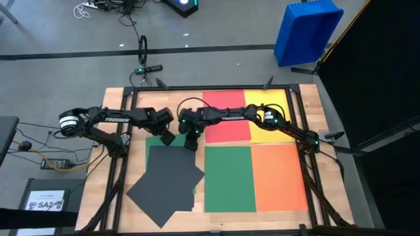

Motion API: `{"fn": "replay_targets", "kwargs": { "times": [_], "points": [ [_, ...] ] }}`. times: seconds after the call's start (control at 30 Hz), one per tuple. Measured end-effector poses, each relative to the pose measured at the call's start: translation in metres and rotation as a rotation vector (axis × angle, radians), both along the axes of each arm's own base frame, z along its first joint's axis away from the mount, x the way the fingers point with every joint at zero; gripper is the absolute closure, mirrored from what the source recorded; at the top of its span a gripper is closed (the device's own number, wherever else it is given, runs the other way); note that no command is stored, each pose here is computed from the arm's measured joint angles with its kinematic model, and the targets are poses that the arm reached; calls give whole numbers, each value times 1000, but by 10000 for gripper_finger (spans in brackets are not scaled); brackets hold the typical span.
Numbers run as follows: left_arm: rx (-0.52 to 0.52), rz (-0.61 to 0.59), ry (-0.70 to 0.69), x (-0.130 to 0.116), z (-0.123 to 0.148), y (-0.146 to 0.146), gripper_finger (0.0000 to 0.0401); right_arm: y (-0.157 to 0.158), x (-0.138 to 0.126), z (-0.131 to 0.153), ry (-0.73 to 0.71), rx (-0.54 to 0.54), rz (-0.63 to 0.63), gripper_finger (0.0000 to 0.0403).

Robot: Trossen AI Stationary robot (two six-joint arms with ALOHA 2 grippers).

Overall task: Organize paper
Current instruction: Stack the green colored paper on top of the green colored papers

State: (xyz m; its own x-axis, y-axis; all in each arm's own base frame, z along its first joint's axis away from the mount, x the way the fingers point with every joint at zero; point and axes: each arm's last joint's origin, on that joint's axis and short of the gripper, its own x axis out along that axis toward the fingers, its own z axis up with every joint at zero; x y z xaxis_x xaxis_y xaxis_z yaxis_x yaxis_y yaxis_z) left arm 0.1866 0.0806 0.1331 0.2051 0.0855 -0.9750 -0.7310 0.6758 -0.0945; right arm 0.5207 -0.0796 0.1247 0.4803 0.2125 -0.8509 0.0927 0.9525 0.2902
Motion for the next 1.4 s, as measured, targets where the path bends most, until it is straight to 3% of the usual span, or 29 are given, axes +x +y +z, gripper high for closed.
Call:
{"fn": "replay_targets", "kwargs": {
  "times": [0.37, 0.53, 0.67, 0.83, 0.97, 1.4],
  "points": [
    [15, -21, 50, 11, 27, 7, 187, 0, -1, 0, 10, -3, -6, 403],
    [21, 20, 24, 2, 51, -1, 187, -1, -1, 0, 15, -2, -8, 403],
    [16, 136, -30, -25, 62, -16, 187, -1, -1, 0, 15, -2, -7, 403],
    [-54, 371, -95, -58, 48, -37, 187, -2, -2, -1, 19, -2, -1, 403],
    [-98, 488, -102, -71, 35, -44, 187, -1, -5, -1, 43, -5, 18, 403],
    [-150, 542, 13, -74, 4, -46, 188, -2, -6, -2, 57, -8, 32, 403]
  ]
}}
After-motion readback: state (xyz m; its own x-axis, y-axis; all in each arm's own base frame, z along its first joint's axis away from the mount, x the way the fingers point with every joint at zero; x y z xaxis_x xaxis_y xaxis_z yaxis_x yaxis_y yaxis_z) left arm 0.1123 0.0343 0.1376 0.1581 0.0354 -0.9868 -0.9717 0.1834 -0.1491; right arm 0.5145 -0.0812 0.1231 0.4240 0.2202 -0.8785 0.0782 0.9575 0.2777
